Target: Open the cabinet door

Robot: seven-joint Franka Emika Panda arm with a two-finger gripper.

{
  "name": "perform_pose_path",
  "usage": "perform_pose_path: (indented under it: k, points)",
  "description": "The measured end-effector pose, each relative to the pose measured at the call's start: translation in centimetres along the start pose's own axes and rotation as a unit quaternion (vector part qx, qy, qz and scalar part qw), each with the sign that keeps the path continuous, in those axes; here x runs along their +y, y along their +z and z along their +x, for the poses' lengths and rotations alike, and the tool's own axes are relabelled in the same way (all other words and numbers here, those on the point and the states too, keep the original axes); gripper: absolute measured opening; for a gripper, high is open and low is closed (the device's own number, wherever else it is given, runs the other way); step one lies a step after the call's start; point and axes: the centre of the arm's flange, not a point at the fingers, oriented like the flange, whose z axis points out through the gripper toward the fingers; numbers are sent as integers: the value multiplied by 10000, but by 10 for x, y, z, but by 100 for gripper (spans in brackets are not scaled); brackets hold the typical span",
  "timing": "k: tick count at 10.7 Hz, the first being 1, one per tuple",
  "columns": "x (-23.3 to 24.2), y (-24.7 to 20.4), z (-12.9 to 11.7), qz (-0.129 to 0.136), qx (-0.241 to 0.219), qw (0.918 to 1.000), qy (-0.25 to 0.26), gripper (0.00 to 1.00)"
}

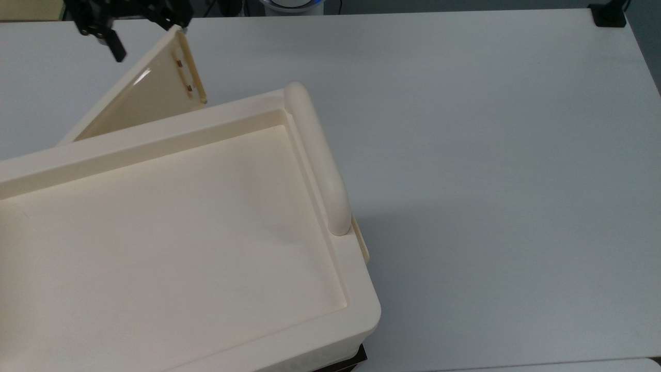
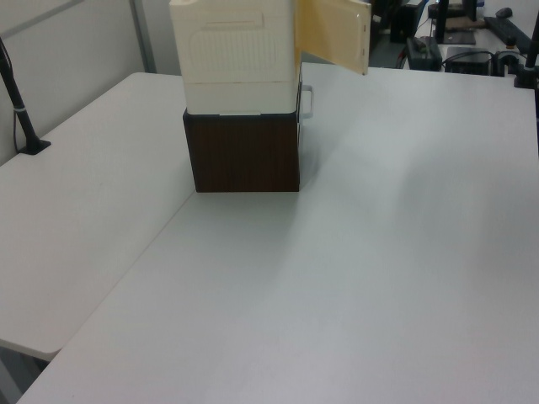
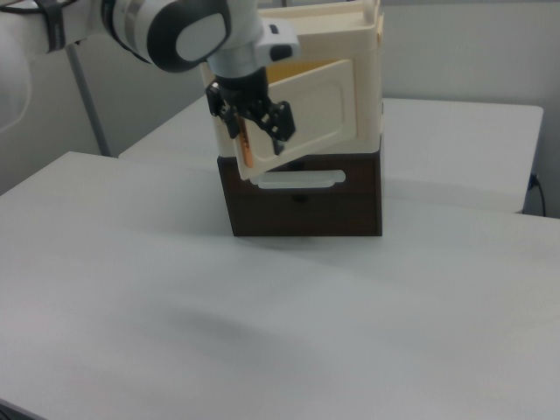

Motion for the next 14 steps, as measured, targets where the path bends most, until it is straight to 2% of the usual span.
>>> perform_pose_path:
  k: [1, 4, 7, 11, 14]
  points:
    - [18, -3, -6, -28, -36, 10000, 66, 100]
    - [86, -25, -25, -218, 79, 9992, 328, 100]
    - [122, -38, -35, -386, 209, 9979, 481, 100]
    - [132, -71, -43, -881, 260, 9948, 436, 100]
    - [101, -116, -67, -797, 78, 9962, 345, 100]
